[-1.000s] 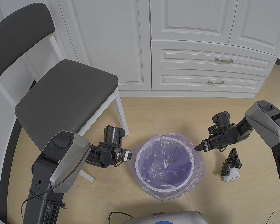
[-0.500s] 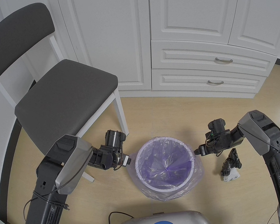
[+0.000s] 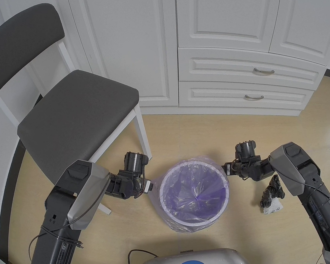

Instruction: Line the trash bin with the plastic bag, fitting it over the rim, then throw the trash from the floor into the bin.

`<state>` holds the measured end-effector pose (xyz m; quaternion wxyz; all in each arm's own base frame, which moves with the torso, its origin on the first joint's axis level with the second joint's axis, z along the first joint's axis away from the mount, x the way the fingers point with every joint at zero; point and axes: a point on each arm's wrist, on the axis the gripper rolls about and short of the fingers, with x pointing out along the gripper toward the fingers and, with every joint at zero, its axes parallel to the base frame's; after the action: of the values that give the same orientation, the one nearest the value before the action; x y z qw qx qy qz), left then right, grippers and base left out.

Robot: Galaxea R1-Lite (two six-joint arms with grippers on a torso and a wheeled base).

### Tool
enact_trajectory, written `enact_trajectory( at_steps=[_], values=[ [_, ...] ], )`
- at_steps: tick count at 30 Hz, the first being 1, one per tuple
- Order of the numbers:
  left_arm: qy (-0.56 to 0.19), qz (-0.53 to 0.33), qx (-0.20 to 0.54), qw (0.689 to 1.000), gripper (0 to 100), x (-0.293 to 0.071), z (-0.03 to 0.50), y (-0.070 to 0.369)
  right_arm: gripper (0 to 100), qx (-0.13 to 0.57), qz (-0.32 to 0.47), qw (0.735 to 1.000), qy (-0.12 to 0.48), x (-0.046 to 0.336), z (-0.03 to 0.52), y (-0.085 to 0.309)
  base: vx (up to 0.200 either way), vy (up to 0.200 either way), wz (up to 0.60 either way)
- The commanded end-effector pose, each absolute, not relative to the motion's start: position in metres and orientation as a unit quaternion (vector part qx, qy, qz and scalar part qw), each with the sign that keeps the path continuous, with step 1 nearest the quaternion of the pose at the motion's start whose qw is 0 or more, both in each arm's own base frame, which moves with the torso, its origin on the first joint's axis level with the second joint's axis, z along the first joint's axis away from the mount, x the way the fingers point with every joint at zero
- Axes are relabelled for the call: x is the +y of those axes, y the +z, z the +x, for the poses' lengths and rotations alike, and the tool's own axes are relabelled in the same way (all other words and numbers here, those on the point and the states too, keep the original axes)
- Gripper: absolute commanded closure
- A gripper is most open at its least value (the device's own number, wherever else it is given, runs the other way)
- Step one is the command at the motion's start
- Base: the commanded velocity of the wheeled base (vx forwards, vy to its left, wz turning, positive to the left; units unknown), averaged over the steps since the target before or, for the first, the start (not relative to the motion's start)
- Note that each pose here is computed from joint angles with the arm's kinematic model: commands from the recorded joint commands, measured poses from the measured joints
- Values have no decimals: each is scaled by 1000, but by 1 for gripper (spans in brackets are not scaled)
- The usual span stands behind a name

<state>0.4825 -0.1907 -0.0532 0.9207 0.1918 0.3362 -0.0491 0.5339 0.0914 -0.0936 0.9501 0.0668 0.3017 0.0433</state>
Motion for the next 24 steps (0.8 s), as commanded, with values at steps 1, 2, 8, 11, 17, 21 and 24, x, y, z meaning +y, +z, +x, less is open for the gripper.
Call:
enact_trajectory(
  at_steps=[1,2,8,11,17,21,24],
  values=[
    [-40,194,345,918,0,-189,478,-57,0,308,72,948,37,91,533,-107,0,0,0],
    [-40,194,345,918,0,-190,477,-56,0,308,72,948,34,89,533,-105,0,0,0],
    [-34,180,357,916,0,-187,464,-46,0,307,48,950,32,79,523,-47,0,0,0],
    [-32,170,354,919,0,-185,457,-29,0,316,29,947,56,71,498,-9,0,0,0],
    [-39,166,358,918,0,-182,436,-8,0,271,24,959,77,67,472,41,0,0,0],
    [-40,159,335,928,0,-180,428,-7,0,227,17,970,82,65,454,69,0,0,0],
    [-45,153,312,936,0,-178,420,1,0,206,7,975,87,65,444,80,0,0,0]
  ],
)
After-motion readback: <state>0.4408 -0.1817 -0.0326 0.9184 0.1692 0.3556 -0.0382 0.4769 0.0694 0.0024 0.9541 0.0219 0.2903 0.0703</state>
